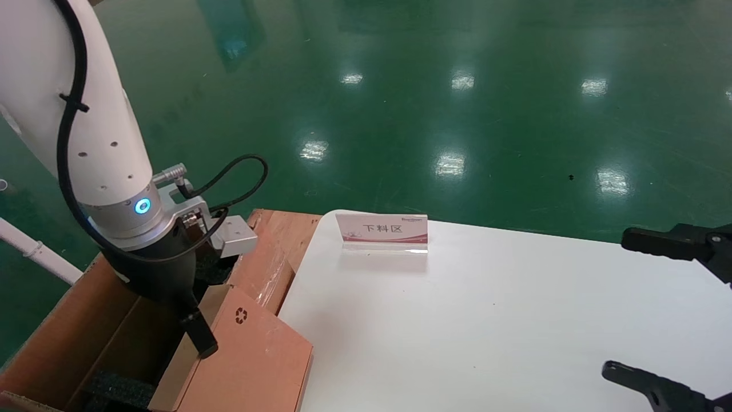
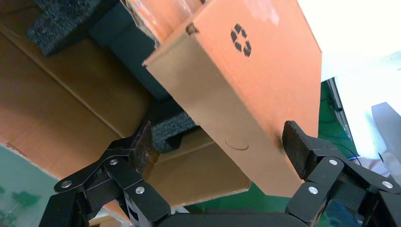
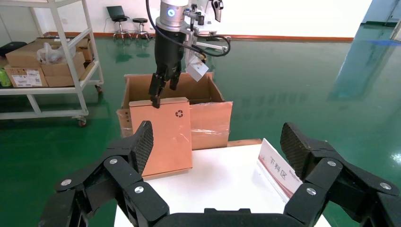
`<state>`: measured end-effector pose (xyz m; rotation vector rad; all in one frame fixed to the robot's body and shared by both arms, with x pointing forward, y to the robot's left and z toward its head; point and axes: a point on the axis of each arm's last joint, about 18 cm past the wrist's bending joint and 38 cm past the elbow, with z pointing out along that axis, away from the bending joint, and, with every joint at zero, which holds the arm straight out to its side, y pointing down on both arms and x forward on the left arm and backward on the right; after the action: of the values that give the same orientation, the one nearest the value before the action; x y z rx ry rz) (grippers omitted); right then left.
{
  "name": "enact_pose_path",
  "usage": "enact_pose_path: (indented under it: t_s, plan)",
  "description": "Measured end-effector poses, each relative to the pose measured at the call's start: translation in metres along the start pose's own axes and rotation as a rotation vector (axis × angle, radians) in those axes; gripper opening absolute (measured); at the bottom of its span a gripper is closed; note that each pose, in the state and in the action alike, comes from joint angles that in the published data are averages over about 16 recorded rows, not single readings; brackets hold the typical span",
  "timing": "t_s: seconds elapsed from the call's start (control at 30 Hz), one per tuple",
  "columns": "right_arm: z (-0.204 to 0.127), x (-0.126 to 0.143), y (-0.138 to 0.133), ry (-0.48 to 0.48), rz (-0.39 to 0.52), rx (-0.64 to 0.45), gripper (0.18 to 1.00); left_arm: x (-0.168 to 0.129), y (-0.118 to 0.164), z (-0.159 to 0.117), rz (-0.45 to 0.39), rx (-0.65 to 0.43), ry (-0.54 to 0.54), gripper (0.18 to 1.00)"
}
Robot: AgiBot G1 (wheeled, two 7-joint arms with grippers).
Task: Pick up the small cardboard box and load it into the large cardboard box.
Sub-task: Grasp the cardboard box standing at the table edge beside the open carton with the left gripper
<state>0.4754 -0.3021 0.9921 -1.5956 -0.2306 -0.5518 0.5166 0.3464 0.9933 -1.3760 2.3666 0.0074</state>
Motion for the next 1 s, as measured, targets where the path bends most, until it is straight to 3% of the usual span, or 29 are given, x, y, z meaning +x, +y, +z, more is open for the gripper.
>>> enact_pose_path:
  t_s: [1.0]
  plan:
    - [0.000, 0.000, 0.000, 0.000, 0.000, 0.000, 1.001, 0.013, 0.008, 0.030, 0.049, -0.013, 0.128, 1.001]
